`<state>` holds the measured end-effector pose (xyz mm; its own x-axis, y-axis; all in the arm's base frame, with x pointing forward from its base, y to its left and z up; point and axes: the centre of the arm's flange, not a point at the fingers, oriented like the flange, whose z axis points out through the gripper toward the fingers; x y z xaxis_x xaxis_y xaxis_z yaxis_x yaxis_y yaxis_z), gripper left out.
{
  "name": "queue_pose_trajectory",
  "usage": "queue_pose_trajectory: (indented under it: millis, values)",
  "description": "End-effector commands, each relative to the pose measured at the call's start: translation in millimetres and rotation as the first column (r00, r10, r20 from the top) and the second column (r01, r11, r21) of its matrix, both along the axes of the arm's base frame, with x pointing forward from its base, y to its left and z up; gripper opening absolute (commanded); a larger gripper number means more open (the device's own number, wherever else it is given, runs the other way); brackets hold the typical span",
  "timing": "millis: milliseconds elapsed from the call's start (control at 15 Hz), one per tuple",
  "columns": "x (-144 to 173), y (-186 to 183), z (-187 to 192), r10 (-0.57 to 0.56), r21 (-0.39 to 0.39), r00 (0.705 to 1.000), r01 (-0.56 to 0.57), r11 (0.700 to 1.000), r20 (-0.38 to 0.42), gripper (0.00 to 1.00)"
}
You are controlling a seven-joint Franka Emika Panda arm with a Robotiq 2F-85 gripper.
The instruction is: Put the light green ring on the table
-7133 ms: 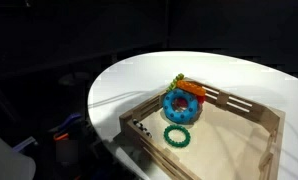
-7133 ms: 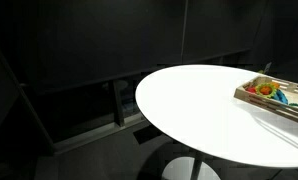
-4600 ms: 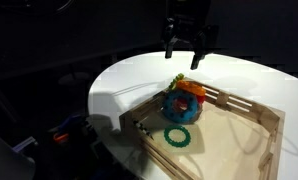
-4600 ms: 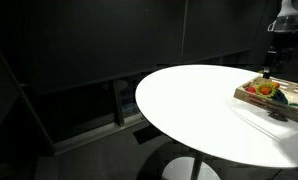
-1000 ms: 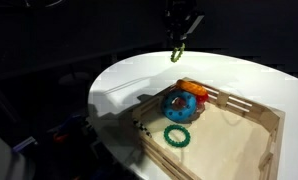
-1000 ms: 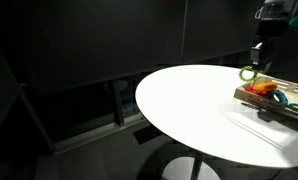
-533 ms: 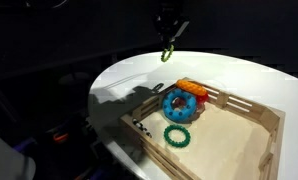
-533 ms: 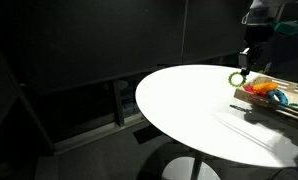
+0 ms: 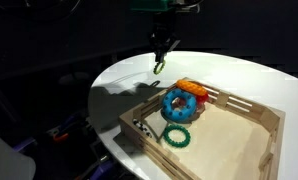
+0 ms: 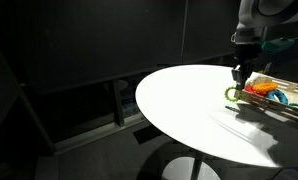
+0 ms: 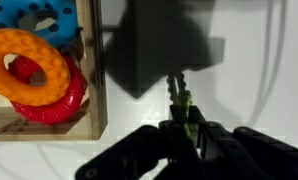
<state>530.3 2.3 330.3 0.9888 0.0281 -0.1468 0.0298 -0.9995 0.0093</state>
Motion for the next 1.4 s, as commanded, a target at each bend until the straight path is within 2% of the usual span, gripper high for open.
queue_pose_trajectory:
  millis: [0,467,533,800,1067,1200,1333]
  values:
    - [9,2,-13,-0.018,-0.038,0.999,0.016,0.999,-0.041,0.05]
    - [9,-2,-25,-0.026,-0.082,0.997,0.02,0.996,-0.072,0.06]
    - [9,-2,-25,-0.029,-0.088,0.997,0.022,0.996,-0.074,0.12]
    - [8,-5,-22,-0.034,-0.108,0.997,0.025,0.994,-0.076,0.55]
    - [9,-9,-12,-0.032,-0.119,0.997,0.024,0.993,-0.066,0.85]
    - [10,-12,-3,-0.032,-0.126,0.998,0.024,0.992,-0.063,0.99]
    - [10,-18,10,-0.031,-0.137,0.997,0.022,0.99,-0.067,1.0]
